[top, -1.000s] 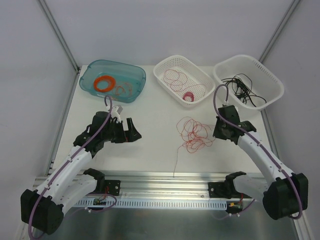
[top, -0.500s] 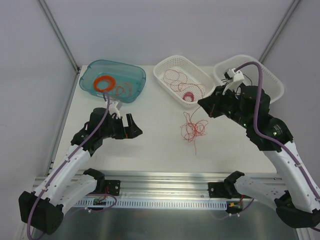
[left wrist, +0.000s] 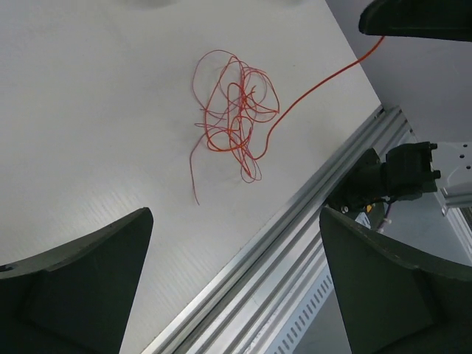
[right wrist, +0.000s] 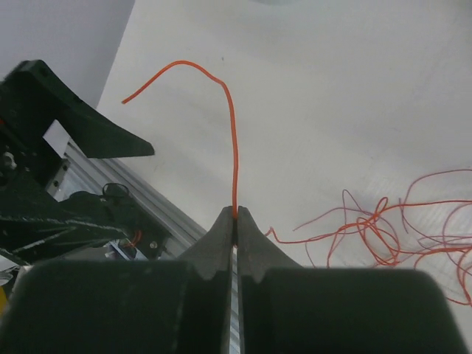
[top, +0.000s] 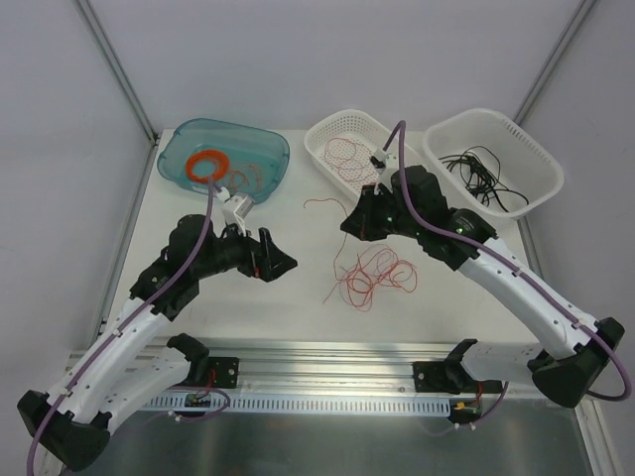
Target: Untangle the cables
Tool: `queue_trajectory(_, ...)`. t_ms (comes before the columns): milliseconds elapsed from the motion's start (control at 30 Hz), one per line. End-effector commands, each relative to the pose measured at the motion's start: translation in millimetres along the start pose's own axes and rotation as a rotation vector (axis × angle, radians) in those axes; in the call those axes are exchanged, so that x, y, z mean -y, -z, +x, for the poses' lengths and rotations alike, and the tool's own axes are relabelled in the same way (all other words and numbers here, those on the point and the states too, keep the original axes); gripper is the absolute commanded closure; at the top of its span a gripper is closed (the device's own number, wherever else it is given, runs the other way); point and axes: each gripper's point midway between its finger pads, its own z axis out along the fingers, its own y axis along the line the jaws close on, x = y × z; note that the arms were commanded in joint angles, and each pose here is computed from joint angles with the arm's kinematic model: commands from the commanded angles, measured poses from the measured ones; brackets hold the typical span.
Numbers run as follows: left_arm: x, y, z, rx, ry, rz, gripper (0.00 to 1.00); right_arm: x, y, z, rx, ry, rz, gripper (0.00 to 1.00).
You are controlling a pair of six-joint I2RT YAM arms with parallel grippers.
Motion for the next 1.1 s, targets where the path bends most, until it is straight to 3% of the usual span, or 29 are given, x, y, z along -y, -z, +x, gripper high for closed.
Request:
queue_trajectory(0,24.7,-8.7,-16.4,0.055,-0.074,0.084,0.03,-36.6,1.0,-26.9,0.102,-0.072,-0.114,0.99)
queue_trajectory(267,44.5,-37.4,-21.9,0.190,-0.169,0.127,0.14,-70.7,6.0,-37.1,0.177,-0.147,-0.211,0.99)
queue_trajectory(500,44.9,-72.8,-2.7,0.187,-0.188,0.110,0.21,-77.5,12.9,-43.4,0.221,-0.174,-0.226,0.99)
queue_trajectory(600,33.1,-82.6,6.5,0.208,-0.178,0.055,0.29,-78.1,17.4,-45.3,0.235,-0.174,-0.231,0.99)
queue_trajectory(800,21.5,-92.4,1.4,0.278,-0.161,-0.024,0.55,-76.9,20.4,-43.7,0.238,-0.175,-0.232,0.99)
queue_trajectory(933,21.8,-95.3,-3.9,0.309,-0.162,-0.032,0.66,-78.8,21.9,-41.6,0.234,-0.186,-0.249,0.99)
queue_trajectory(1067,27.0,-95.3,-5.8,0.312,-0.166,-0.013,0.99,-74.0,21.0,-37.6,0.226,-0.183,-0.232,0.99)
